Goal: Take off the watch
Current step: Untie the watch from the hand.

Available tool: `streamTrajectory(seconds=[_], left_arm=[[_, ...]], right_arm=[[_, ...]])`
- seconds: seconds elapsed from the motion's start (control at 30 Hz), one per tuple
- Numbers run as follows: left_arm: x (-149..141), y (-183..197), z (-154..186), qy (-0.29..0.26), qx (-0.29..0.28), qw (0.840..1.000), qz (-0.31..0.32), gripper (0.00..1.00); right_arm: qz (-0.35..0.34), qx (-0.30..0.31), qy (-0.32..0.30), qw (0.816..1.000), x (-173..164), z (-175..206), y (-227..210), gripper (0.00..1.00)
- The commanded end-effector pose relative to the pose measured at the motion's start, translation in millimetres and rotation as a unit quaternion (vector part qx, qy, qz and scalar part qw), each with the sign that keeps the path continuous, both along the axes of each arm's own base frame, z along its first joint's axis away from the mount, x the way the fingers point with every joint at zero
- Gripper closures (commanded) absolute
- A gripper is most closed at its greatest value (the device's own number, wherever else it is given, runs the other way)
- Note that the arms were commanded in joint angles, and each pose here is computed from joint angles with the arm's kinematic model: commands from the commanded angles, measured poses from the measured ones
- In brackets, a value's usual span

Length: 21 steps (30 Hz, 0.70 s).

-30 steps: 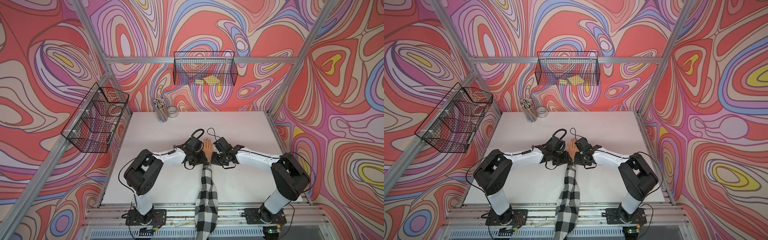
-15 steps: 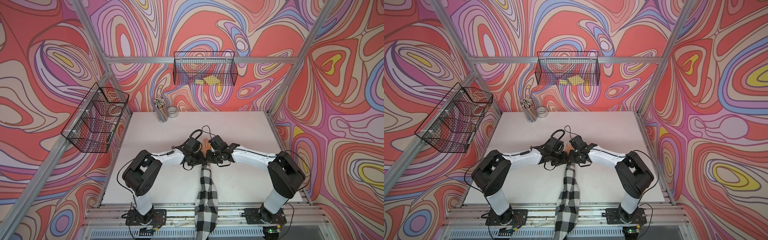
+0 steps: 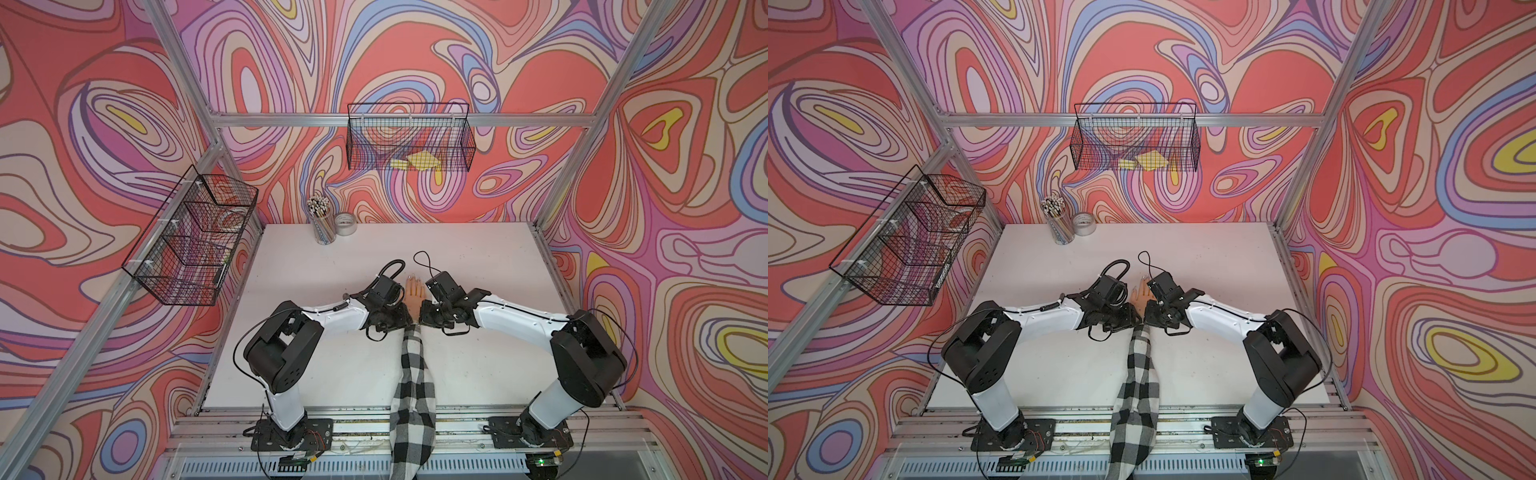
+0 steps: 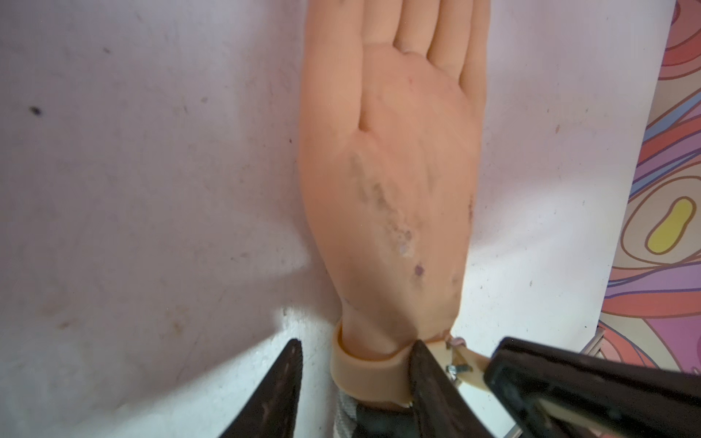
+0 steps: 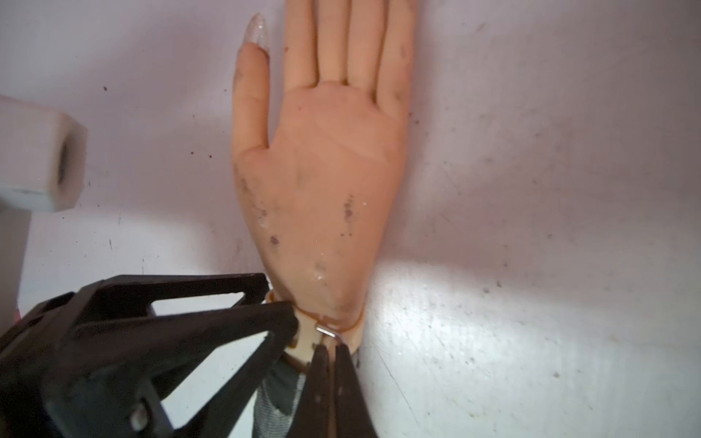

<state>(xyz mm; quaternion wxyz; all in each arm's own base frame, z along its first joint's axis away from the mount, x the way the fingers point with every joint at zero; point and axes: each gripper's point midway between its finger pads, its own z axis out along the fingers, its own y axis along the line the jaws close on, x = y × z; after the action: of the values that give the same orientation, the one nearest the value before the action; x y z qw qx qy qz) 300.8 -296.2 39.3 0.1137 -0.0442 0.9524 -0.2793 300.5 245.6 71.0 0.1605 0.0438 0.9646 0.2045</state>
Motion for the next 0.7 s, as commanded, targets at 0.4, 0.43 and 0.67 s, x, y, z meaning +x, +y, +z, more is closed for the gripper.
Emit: streamTrajectory(seconds=[0.4,0.43,0.67], left_arm=[[-46,60,-74,0.105,0.137,0.985,0.019,0.54],[-46,60,-75,0.106,0.137,0.985,0.019,0.54],[-47,60,-76,0.106,0.136,0.985,0.016,0.54]], right_arm=[[0.018,-0.029,0.035,0.999,-3,-40,-5,1.00],[0.020,-0.030,0.037,0.999,-2,-42,-4,1.00],[0.027,-0.007,0.040,0.999,0,-43,8,1.00]])
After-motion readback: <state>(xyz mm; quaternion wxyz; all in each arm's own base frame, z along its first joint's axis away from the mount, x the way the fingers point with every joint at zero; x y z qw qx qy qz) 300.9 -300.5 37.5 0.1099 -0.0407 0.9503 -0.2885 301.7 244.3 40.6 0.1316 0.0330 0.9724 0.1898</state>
